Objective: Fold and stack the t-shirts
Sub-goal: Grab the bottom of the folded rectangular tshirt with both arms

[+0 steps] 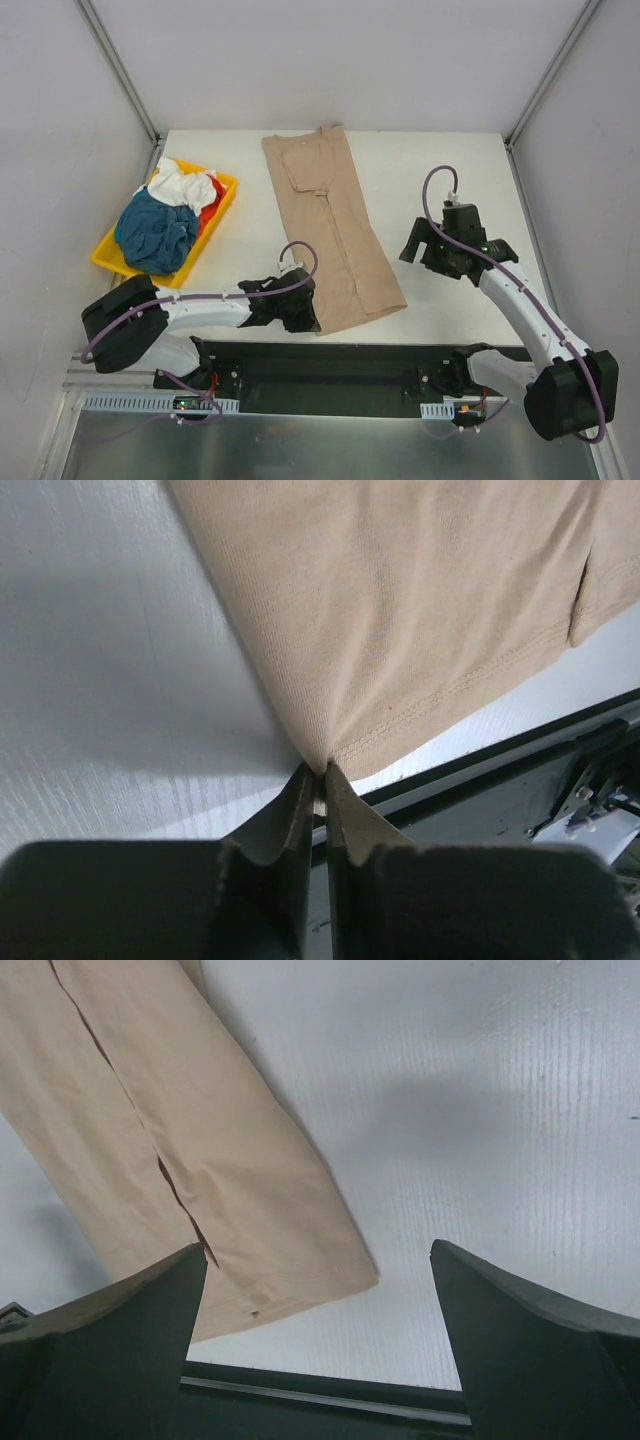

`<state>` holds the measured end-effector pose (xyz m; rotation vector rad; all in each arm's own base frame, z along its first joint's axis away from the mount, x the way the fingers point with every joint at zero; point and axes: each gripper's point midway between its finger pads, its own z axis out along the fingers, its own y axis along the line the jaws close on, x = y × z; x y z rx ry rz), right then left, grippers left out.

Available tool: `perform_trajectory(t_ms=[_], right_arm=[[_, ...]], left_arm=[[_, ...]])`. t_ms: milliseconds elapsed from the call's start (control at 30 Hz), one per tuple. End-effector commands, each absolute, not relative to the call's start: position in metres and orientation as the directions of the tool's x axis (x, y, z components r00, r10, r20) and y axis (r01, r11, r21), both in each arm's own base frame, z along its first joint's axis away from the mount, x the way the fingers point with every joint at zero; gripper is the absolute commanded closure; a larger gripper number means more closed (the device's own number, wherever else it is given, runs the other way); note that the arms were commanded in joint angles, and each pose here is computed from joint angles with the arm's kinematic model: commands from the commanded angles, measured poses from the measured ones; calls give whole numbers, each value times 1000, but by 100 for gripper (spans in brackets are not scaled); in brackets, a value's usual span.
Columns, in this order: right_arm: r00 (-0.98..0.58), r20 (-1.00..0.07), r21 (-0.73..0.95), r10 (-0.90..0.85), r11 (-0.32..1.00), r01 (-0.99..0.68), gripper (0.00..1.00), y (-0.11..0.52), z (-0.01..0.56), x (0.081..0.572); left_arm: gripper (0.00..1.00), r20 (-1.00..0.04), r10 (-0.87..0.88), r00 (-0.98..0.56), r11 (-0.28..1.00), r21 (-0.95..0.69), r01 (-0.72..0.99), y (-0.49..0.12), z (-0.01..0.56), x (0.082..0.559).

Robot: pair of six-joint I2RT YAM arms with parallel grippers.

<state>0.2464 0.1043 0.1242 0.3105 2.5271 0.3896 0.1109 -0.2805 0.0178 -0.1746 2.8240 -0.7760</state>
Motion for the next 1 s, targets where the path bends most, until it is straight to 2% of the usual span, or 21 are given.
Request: perform_trajectory(t_ms=[0, 133, 267, 400, 500, 633, 967], right_arm=[[-839, -467, 325, 279, 937, 130, 1, 103, 113, 237], [-886, -389, 360, 252, 927, 106, 3, 114, 99, 221], [-949, -267, 447, 165, 894, 30, 9, 136, 86, 198], [-981, -151, 512, 124, 859, 30, 12, 155, 65, 173], [-993, -117, 511, 21, 859, -42, 14, 174, 55, 154], [-999, -40, 482, -3, 876, -21, 28, 181, 37, 138], [-998, 8, 479, -70, 876, -57, 37, 187, 21, 112]], left_arm=[[100, -152, -135, -979, 843, -536, -33, -289, 24, 104], [100, -139, -145, -979, 862, -504, -56, -274, 21, 98], [100, -149, -189, -971, 875, -473, -97, -251, 20, 93], [100, -149, -228, -962, 876, -463, -136, -238, 19, 89], [100, -135, -241, -961, 881, -445, -159, -229, 17, 85], [100, -117, -262, -958, 885, -426, -190, -219, 14, 78], [100, -181, -343, -922, 876, -415, -244, -195, 19, 84]])
